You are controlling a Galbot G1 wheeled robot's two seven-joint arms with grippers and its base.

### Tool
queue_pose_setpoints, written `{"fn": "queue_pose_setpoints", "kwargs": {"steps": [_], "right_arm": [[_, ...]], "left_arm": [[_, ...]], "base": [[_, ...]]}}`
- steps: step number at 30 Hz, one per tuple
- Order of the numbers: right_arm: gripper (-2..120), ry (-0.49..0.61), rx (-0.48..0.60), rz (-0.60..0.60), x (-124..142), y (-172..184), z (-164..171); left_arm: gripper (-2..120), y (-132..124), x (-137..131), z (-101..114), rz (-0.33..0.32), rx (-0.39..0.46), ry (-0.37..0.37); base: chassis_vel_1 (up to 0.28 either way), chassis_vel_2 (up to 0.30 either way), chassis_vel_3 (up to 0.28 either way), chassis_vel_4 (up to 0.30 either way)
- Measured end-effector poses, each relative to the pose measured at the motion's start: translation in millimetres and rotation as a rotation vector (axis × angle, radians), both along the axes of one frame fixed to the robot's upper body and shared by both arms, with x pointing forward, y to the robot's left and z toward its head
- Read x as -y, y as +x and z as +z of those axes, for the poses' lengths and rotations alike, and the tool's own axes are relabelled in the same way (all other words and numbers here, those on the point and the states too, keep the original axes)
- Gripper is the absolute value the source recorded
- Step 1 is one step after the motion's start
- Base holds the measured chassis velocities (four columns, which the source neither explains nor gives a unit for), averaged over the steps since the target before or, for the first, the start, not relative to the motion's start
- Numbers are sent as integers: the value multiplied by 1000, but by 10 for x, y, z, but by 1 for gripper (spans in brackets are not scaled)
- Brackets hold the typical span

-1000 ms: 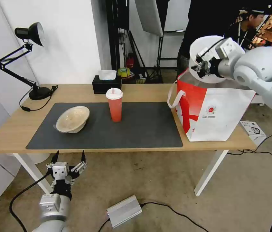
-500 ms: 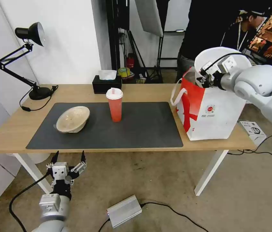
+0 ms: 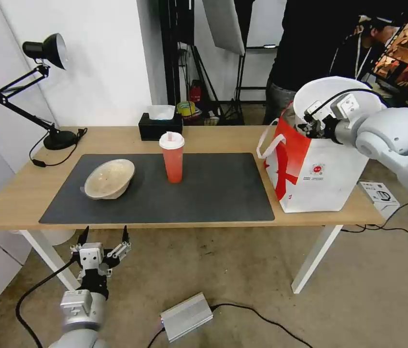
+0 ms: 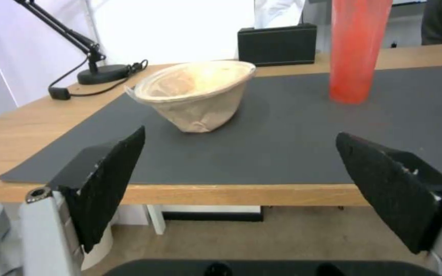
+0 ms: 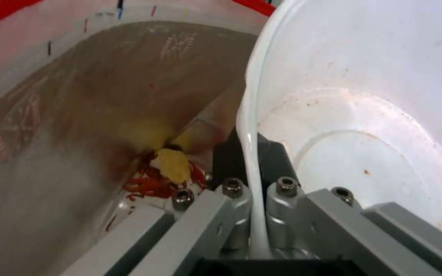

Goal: Pick up the trash from the table and place it into the takeout bag.

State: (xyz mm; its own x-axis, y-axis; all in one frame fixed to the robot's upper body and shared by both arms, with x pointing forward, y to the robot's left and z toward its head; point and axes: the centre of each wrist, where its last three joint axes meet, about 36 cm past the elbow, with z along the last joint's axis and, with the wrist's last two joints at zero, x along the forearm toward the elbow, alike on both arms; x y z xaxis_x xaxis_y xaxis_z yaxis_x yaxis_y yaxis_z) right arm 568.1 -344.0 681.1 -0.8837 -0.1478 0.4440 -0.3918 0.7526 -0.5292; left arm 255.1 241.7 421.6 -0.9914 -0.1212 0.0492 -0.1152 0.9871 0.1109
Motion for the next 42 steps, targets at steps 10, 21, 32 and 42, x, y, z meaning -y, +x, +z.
{"fn": "queue_pose_setpoints", "kwargs": {"steps": [10,21,32,42], "right_arm": [[0,1,15,9,2,-61,91],[0,7,45,11,12,-89,249],[0,16,56,20,1,-127,335],[0,15,54,30,-32,-158,339]], "left_arm": [[100,-2,9,-4,-1,-1,0],[100,-9,17,-2,-2,-2,-1],[100,-3,21,8,-3,2,-1],[100,1,20,14,-1,5,-2]], "base": [[0,0,0,0],[0,0,0,0],[0,0,0,0],[0,0,0,0]]}}
